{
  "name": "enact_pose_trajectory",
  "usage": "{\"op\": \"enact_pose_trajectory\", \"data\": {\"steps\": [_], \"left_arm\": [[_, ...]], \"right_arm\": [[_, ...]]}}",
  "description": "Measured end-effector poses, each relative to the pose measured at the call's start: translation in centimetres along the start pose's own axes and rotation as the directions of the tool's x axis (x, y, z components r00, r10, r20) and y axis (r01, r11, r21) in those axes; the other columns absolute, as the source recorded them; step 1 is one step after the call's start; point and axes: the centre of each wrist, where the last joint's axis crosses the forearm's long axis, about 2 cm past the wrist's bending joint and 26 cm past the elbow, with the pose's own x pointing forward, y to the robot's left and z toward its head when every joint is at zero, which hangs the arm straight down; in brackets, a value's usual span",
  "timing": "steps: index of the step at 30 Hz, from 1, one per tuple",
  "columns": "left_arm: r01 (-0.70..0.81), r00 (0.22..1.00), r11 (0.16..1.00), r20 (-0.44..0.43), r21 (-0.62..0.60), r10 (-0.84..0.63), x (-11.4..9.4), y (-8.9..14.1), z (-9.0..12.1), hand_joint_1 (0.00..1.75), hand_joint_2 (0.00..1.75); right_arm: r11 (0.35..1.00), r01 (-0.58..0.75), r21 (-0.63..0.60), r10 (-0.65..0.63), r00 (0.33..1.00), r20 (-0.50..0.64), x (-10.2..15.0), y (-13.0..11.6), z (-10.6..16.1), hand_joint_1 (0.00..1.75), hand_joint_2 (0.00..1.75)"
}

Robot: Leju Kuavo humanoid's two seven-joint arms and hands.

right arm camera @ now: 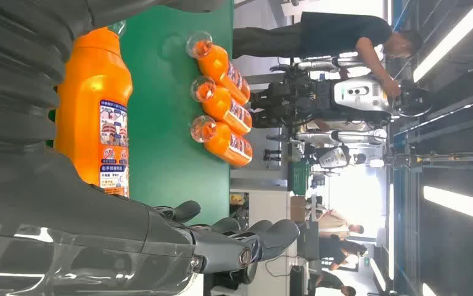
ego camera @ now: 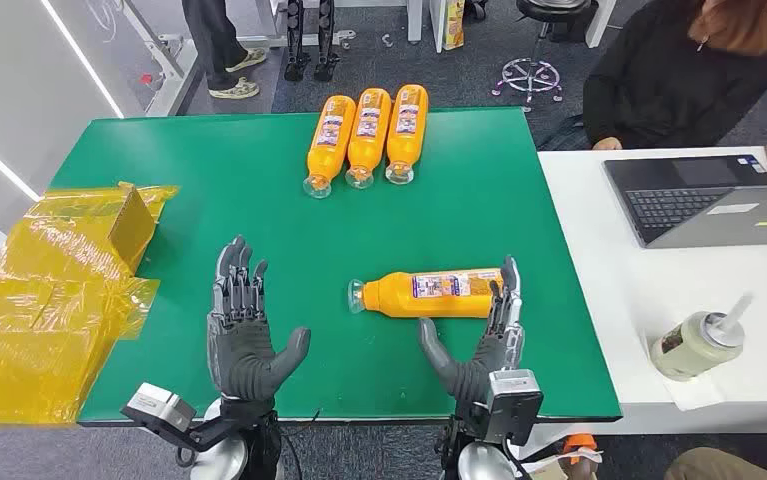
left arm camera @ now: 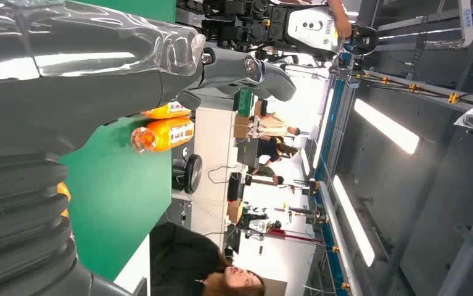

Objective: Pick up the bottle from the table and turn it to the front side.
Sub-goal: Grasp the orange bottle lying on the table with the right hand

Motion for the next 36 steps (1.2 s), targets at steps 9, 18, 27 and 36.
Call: {"op": "enact_pose_trajectory", "data": {"steps": [9,18,27,36], "left_arm": [[0.002,1.000,1.000,0.000,-0.001,-0.002,0.0,-0.1,0.0,0.00,1.75],[0.004,1.000,1.000,0.002,-0.004,-0.004,0.0,-0.2,0.0,0.00,1.75],[-0.001,1.000,1.000,-0.001,-0.016,0.001,0.0,-0.3,0.1,0.00,1.75],[-0.026,1.000,0.998,-0.007,-0.051,0.026,-0.1,-0.2,0.3,0.00,1.75]], "right_arm": [[0.997,-0.074,0.032,0.072,0.996,0.050,0.0,-0.1,-0.2,0.00,1.75],[0.823,-0.539,0.178,0.487,0.832,0.265,-0.5,-1.1,-2.0,0.00,1.75],[0.436,-0.895,0.094,0.771,0.426,0.473,-0.9,-4.4,-5.5,0.00,1.75],[0.248,-0.961,0.121,0.837,0.275,0.473,-1.2,-8.4,-12.2,0.00,1.75]]}}
